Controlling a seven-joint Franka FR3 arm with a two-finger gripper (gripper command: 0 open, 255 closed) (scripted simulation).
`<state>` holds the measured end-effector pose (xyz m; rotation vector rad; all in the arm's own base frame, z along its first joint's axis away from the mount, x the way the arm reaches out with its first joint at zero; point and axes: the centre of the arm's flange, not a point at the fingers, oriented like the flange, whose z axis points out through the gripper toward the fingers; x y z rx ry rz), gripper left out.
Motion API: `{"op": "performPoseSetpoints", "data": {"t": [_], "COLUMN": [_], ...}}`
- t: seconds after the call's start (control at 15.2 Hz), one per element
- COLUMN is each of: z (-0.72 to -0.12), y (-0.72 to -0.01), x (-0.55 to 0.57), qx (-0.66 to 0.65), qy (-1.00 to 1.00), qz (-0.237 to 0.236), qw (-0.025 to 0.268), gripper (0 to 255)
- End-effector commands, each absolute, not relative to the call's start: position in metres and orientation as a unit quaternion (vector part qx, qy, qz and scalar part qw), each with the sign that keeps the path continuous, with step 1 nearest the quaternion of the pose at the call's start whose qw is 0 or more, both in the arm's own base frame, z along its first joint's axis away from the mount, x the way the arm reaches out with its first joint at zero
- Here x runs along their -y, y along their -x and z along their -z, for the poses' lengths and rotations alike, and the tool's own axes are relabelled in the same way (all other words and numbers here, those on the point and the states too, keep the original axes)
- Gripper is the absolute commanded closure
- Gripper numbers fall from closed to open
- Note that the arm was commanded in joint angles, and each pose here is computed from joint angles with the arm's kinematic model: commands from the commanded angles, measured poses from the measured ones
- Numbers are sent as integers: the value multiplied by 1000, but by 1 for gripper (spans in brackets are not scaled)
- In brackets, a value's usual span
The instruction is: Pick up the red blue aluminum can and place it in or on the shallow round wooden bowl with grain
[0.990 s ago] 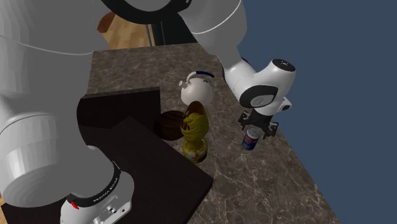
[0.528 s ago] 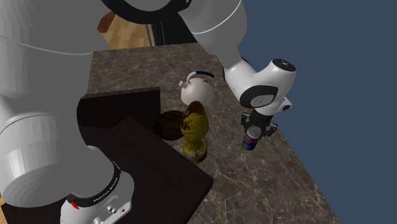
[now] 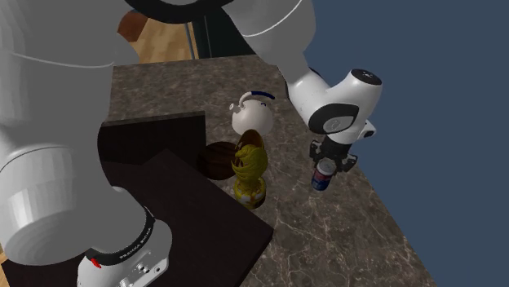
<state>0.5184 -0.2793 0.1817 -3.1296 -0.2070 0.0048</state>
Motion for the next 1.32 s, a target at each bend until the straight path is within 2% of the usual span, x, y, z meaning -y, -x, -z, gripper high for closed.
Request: {"op": "performPoseSetpoints", "data": {"t": [0.0,1.25], "z": [-193,-287], "y": [-518,-513], "x": [280,268], "qx": [66,66], "qy": [998,998], "qz": [-2,-2], "qw": [3,3], "gripper": [255,255]}}
